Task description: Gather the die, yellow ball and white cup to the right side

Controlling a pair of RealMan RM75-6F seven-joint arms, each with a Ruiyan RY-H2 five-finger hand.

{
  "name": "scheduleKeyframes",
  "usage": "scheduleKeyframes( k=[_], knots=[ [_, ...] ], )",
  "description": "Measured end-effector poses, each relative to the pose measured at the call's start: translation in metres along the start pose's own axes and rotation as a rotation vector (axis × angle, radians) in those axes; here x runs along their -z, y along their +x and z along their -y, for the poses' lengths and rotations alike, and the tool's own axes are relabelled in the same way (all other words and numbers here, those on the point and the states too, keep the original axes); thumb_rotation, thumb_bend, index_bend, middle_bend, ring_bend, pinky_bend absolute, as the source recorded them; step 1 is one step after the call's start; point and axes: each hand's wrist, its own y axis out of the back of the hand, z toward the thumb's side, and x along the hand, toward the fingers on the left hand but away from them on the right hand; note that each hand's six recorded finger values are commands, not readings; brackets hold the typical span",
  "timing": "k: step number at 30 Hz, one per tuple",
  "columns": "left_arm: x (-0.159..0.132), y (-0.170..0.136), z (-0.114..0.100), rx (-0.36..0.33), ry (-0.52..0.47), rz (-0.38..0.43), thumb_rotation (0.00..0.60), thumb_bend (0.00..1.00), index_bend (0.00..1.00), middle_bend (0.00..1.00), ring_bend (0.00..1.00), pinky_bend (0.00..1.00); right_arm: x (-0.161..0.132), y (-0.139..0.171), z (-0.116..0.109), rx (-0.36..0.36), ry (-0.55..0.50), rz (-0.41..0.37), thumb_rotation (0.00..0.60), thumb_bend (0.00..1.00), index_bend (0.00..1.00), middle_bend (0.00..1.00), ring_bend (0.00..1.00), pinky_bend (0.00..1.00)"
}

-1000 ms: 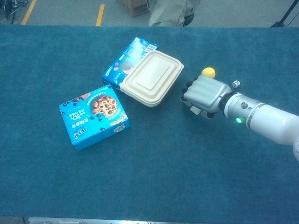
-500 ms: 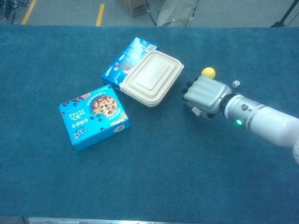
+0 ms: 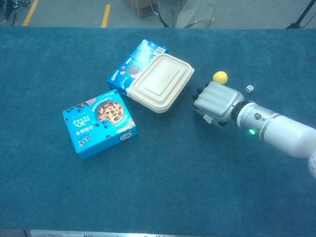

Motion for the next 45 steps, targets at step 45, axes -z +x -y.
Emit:
scheduleKeyframes(
  k=[45],
  knots=[
    [-0.005,0.008,0.003,0.013,0.002,0.022,0.488,0.29,0.33,0.38,0.33,0.18,0.122,0.017,0.031,-0.073,0.061,0.288,0.6,0.27,0.43,0.29,0.18,0.22]
  ],
)
